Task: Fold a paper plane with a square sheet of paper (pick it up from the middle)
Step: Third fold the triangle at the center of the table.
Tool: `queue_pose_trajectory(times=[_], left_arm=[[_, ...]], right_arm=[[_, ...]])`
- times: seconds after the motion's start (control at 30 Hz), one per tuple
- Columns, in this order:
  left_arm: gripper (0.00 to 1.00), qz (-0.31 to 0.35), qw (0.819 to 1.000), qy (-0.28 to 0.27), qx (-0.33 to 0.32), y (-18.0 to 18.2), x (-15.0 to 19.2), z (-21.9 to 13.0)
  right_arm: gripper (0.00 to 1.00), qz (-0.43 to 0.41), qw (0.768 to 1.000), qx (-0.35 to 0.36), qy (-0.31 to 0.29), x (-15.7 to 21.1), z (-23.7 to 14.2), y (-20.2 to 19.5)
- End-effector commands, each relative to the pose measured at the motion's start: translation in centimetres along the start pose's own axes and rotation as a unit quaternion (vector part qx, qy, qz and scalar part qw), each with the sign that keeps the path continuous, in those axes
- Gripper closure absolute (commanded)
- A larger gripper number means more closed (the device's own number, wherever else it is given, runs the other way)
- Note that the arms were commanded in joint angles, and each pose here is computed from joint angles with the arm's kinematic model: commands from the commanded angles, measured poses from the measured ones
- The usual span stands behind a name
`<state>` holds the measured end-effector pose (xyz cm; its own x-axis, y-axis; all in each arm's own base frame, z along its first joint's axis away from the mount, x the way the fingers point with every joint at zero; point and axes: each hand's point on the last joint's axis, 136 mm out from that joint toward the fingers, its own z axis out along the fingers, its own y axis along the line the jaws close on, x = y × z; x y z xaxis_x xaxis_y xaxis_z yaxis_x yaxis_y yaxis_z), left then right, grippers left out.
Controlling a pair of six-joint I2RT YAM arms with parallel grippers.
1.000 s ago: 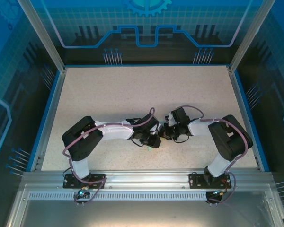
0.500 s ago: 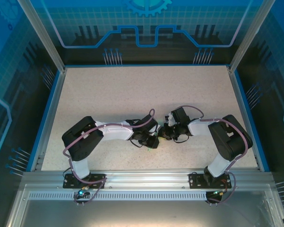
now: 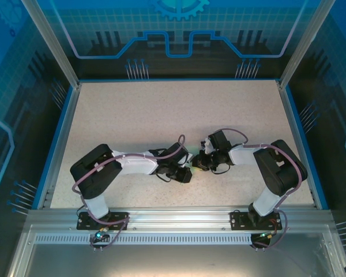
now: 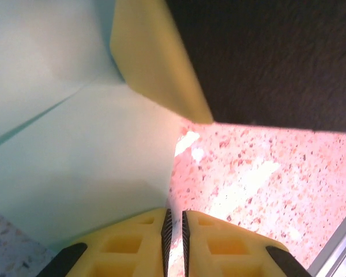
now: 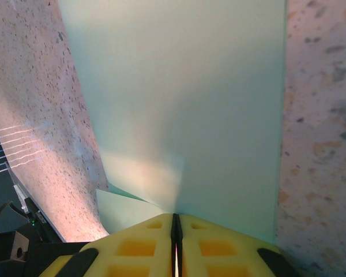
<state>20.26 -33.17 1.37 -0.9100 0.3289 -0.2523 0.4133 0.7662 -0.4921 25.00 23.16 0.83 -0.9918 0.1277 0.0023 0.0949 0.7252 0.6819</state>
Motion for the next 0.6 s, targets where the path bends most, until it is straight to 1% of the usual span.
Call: queue_pose_trajectory(times=[0.0, 0.57], left_arm=[[0.81, -0.047, 0.994, 0.094, -0.029, 2.3, 5.8, 0.1], [0.8, -0.061, 0.99, 0.121, -0.048, 3.5, 8.5, -1.2]], right_arm=[[0.88, 0.037, 0.996, 0.084, 0.012, 1.1, 0.5, -4.7], [0.88, 0.037, 0.996, 0.086, 0.014, 1.0, 0.5, -4.7]])
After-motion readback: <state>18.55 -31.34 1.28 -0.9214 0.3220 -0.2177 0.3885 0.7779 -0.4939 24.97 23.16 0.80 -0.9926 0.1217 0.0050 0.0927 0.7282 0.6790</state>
